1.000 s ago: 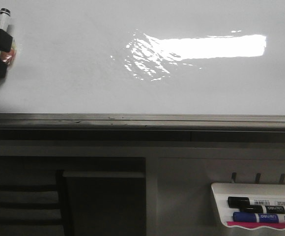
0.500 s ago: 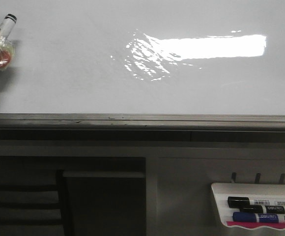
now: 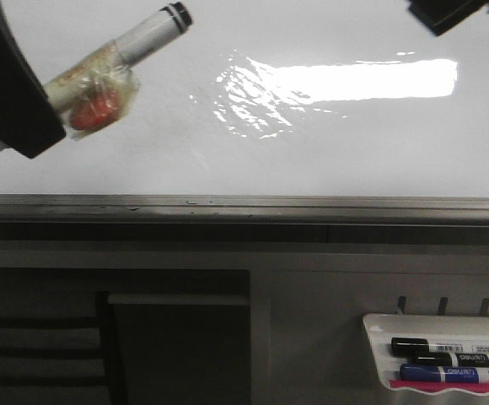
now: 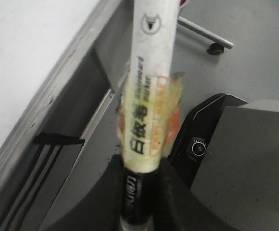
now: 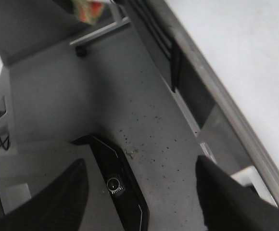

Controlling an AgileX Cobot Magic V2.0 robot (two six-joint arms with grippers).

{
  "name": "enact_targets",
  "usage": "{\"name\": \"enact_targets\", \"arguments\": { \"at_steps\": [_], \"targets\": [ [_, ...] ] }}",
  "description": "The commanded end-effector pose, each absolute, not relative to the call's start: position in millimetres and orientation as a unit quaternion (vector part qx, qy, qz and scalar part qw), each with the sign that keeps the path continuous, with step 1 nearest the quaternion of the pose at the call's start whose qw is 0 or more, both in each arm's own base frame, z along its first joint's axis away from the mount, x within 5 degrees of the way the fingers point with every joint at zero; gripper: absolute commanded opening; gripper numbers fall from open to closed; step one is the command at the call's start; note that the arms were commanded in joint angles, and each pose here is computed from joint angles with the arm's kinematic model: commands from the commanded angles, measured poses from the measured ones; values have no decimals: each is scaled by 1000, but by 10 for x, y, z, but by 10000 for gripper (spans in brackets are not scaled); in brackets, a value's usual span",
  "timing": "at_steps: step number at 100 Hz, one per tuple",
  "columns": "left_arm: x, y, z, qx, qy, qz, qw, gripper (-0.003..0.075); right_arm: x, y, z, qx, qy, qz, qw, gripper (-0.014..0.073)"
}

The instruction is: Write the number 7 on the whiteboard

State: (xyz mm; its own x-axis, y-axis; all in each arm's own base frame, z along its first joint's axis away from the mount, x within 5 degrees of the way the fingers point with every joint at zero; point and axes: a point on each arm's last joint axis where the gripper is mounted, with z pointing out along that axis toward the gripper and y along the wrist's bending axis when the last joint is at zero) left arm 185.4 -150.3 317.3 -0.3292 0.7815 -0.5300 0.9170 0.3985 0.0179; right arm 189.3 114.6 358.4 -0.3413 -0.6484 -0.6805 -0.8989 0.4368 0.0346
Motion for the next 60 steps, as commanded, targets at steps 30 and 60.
{"name": "enact_targets", "arguments": {
  "at_steps": [30,60],
  "targets": [
    [1600,-1781,3435,618,716,-161,281,-20,2041,1655,3671,-567,691,281,350,426],
    [1610,-1786,3459,622,710,-157,290,-20,2060,1843,3654,-591,671,287,343,426]
  ]
}}
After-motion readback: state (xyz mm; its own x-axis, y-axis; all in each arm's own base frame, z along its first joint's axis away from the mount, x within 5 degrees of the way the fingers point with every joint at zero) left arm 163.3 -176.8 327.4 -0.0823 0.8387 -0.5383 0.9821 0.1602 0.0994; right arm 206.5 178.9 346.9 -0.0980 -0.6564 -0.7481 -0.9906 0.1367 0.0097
